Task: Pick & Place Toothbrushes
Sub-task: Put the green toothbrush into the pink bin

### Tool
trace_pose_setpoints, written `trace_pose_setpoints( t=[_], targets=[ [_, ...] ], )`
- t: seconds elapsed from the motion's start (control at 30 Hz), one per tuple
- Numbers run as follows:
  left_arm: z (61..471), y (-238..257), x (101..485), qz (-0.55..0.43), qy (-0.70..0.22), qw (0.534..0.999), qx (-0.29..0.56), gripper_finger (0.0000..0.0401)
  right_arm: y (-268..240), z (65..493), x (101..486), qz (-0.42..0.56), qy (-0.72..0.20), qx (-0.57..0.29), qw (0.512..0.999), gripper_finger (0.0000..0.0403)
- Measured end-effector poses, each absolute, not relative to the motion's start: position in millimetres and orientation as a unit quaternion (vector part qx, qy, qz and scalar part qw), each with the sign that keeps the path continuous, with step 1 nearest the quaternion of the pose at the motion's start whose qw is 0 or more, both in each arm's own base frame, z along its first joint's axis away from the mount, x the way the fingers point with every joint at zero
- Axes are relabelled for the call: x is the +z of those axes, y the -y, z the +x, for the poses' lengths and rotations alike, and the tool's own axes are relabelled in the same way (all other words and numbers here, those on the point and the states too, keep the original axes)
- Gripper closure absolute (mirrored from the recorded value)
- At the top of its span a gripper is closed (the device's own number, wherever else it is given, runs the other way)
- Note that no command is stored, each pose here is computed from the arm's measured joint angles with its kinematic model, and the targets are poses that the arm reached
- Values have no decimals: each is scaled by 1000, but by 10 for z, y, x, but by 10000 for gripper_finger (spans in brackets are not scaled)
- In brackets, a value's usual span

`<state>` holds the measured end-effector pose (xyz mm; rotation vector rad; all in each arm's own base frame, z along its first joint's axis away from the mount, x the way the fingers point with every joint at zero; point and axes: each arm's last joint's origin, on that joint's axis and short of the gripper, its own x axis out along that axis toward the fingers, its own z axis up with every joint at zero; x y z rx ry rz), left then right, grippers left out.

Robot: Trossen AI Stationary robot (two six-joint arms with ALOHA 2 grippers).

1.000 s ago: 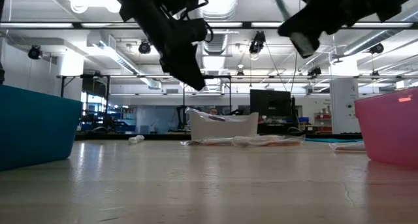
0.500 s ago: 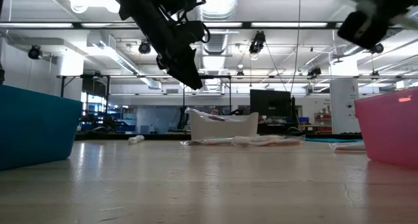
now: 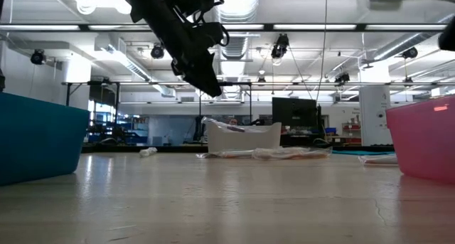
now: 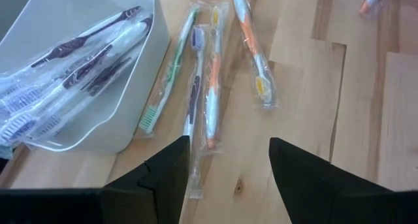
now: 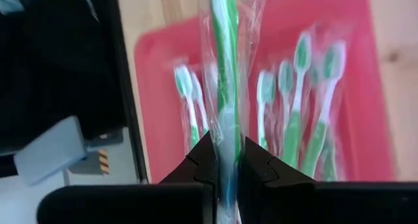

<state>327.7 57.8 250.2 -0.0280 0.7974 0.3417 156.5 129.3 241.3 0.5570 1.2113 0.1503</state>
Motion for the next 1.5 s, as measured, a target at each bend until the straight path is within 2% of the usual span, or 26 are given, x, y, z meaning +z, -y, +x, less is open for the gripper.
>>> trace_pose_setpoints(
  t=[0.37, 0.7, 0.93, 1.17, 1.5],
  targets=[
    [3290, -581, 2513, -11, -379, 911, 165, 188, -1568, 1495, 2114, 209, -642, 42, 737, 382],
    [3298, -582, 2519, -20, -372, 912, 169, 188, -1645, 1544, 1865, 173, -678, 17, 715, 382],
    [3303, -583, 2525, -20, -368, 914, 169, 188, -1733, 1522, 1684, 148, -726, 32, 671, 382],
    [3304, -583, 2526, -19, -368, 914, 169, 188, -1800, 1449, 1564, 107, -748, 27, 654, 380],
    [3310, -584, 2532, -20, -363, 916, 169, 188, -1790, 1430, 1540, 97, -758, 19, 645, 331]
  ],
)
